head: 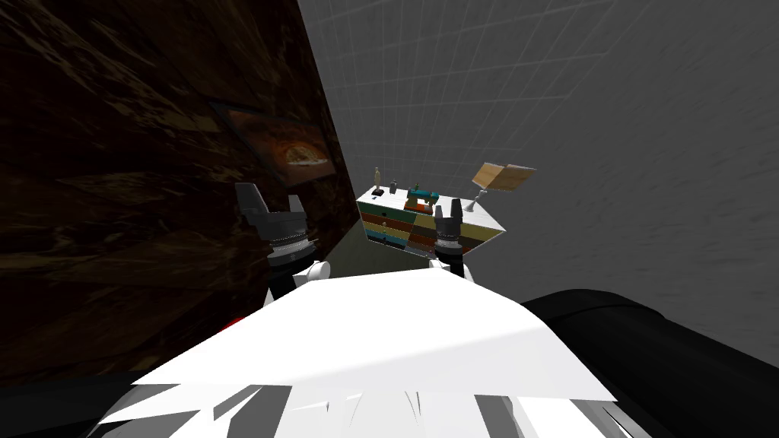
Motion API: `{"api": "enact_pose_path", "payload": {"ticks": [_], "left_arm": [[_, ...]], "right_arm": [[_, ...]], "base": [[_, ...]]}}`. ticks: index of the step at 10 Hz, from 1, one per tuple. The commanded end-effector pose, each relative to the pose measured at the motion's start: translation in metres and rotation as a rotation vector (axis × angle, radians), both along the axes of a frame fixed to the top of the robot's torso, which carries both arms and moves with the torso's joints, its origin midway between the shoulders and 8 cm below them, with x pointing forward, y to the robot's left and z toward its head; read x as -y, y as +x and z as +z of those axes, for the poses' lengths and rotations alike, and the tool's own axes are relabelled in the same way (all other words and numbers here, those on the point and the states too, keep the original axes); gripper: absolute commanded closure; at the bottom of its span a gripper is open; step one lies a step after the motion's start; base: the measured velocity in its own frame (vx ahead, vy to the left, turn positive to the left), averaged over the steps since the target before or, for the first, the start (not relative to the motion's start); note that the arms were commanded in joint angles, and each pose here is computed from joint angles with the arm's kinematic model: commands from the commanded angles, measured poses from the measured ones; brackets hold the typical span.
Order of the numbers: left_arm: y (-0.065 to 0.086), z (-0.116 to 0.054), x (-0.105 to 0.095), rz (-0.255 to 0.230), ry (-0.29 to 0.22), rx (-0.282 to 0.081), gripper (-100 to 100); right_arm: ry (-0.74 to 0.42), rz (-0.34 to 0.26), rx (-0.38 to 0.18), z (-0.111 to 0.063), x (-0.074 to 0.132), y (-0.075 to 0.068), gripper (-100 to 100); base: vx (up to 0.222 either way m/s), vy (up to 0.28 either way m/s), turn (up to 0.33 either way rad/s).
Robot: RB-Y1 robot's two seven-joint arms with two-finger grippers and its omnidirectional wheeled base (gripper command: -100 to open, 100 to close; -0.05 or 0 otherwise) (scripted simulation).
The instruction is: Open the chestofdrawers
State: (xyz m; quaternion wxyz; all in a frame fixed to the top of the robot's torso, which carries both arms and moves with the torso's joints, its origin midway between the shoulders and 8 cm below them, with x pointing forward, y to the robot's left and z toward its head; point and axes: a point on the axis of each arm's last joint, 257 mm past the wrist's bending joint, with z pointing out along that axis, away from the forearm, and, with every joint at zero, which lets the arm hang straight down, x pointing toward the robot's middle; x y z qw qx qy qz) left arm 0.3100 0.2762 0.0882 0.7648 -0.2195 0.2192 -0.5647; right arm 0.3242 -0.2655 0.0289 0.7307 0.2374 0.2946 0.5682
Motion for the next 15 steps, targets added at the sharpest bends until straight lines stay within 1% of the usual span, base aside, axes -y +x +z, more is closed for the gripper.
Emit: {"api": "enact_pose_path", "payload": {"ticks": [1, 9, 10, 11, 14, 15], "left_arm": [[0.000, 0.000, 0.000, 0.000, 0.000, 0.000, 0], [0.000, 0.000, 0.000, 0.000, 0.000, 0.000, 0], [0.000, 0.000, 0.000, 0.000, 0.000, 0.000, 0], [0.000, 0.000, 0.000, 0.000, 0.000, 0.000, 0], [0.000, 0.000, 0.000, 0.000, 0.000, 0.000, 0], [0.000, 0.000, 0.000, 0.000, 0.000, 0.000, 0]], "right_arm": [[0.000, 0.000, 0.000, 0.000, 0.000, 0.000, 0], [0.000, 0.000, 0.000, 0.000, 0.000, 0.000, 0], [-0.034, 0.007, -0.007, -0.002, -0.004, 0.001, -100], [-0.084, 0.011, -0.016, -0.005, -0.009, 0.004, -100], [-0.254, -0.015, -0.036, -0.020, -0.022, 0.017, -100], [-0.268, -0.029, -0.035, -0.020, -0.022, 0.017, -100]], "base": [[0.000, 0.000, 0.000], [0.000, 0.000, 0.000], [0.016, 0.008, -0.025], [0.028, 0.032, -0.061], [0.085, 0.091, -0.131], [0.089, 0.081, -0.065]]}}
